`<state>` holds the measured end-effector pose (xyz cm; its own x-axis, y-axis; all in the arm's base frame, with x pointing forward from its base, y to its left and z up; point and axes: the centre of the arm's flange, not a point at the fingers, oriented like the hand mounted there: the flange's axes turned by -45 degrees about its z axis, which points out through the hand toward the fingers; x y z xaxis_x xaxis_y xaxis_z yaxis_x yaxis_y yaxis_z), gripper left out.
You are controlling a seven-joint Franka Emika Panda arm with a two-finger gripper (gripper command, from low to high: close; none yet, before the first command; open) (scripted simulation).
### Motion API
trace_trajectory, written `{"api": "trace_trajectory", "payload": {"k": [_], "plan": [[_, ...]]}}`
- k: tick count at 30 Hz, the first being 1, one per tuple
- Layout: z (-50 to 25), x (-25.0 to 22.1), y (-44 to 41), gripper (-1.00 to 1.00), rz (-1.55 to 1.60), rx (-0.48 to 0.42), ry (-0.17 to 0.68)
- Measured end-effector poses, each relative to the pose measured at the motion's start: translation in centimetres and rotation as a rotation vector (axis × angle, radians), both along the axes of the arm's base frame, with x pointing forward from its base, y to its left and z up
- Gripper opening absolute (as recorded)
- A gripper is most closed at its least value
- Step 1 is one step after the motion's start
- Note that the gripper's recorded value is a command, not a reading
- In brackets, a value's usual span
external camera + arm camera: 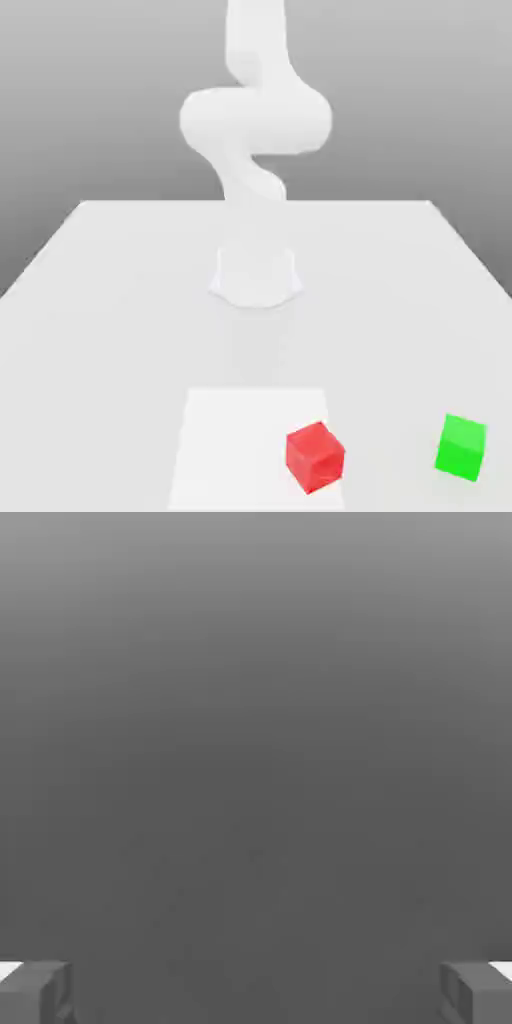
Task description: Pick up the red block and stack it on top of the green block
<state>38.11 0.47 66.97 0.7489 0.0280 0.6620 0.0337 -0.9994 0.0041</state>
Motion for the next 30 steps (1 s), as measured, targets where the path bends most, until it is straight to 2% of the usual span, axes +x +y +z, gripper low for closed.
{"api": "trace_trajectory", "payload": {"k": [6,12,17,23,28,29,30], "plan": [[-11.2,6.5,1.7,0.00,0.110,-0.041,0.185],[-23.1,9.6,3.7,0.00,0.219,-0.085,0.362],[-33.1,9.7,5.3,0.00,0.312,-0.126,0.509],[-44.6,7.3,6.5,0.00,0.420,-0.178,0.680],[-51.1,6.8,6.5,0.00,0.434,-0.185,0.705],[-52.1,6.7,6.5,-1.00,0.435,-0.185,0.705],[-52.1,6.7,6.5,-1.00,0.435,-0.185,0.705]]}}
